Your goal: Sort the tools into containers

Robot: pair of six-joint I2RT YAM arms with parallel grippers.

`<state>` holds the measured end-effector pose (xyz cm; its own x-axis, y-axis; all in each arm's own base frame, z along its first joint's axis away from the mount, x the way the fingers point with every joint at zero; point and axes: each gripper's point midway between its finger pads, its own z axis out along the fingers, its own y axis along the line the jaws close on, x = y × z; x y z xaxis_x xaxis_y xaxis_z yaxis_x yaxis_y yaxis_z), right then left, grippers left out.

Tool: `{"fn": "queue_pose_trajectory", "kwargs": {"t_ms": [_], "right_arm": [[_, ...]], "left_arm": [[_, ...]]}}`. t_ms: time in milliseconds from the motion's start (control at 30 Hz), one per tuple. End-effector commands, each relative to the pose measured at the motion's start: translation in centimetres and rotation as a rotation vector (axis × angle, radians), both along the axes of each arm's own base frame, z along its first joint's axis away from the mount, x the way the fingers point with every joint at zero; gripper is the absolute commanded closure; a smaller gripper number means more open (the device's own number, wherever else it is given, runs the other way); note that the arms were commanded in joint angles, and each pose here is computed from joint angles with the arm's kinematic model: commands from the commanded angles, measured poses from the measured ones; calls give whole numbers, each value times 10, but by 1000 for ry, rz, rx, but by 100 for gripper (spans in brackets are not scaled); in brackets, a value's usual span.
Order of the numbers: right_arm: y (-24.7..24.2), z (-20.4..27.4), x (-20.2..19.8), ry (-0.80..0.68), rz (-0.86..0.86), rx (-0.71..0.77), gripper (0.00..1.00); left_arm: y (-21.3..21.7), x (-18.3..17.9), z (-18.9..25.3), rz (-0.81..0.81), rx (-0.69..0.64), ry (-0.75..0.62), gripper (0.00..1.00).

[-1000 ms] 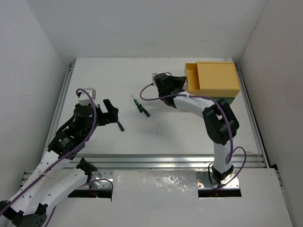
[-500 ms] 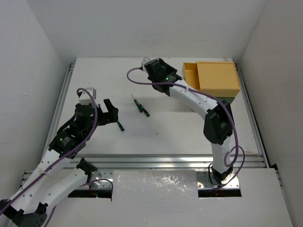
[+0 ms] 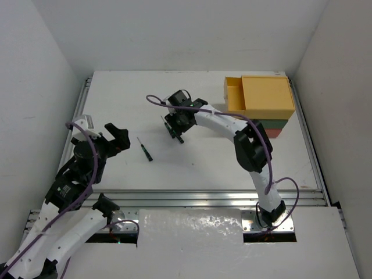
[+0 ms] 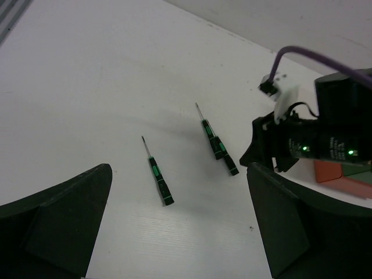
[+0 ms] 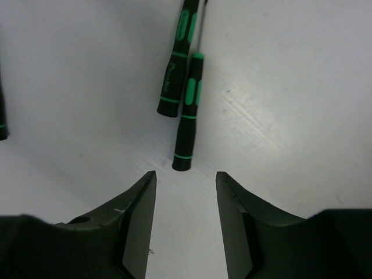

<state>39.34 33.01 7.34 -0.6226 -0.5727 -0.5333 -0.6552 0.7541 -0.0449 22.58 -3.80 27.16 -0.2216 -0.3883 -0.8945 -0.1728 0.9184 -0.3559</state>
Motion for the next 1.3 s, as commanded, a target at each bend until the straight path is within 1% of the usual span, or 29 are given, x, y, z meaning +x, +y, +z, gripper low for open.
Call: {"fn": "queue_pose_trajectory", "kwargs": {"t_ms": [0,67,167,333,400,600,633,667,700,767,867,900,1000,1033,1067,1133,1167,1200,1267], "right_arm": [[17,-13,-13,99,-6,91,54],[22,-25,-19,143,14,100,55],[21,-41,-22,169,13,89,56],[15,-61,-17,167,1,33,60],[9,-72,-13,157,-10,-7,61],[3,-83,-7,129,-3,-46,60],[3,-84,-7,130,0,-49,61],[3,-86,-7,131,2,-53,66],[3,-87,-7,133,2,-58,69],[-2,-95,-6,140,-19,-82,71],[-3,-95,-6,152,-52,-92,65],[-4,-92,-8,161,-57,-95,60],[-5,-72,-16,177,-91,-68,54],[-5,-57,-15,164,-107,-48,52],[-10,-52,-15,152,-162,-51,46],[-14,-38,-8,110,-230,-39,30],[-20,-26,0,61,-318,-35,29],[-20,-20,6,36,-351,-20,29],[-23,-15,16,2,-478,10,28]], "left_arm": [[1,2,8,21,-13,-16,0],[-1,4,7,13,-11,-10,0],[-4,5,5,1,-7,-2,0],[-6,6,4,-8,-3,3,0],[-6,6,4,-12,-2,1,0],[-9,7,3,-28,2,5,0],[-10,8,2,-31,2,7,0],[-11,8,2,-33,2,9,0],[-11,8,2,-35,4,11,0],[-11,8,2,-36,3,9,0],[-12,8,1,-41,4,10,0],[-12,8,1,-41,4,10,0],[-12,8,1,-42,6,12,0],[-12,8,1,-42,6,10,0],[-13,8,1,-45,5,11,0],[-13,9,2,-45,4,9,0],[-13,9,1,-46,7,12,0],[-13,9,1,-48,5,11,0],[-14,9,1,-49,6,13,0]]}}
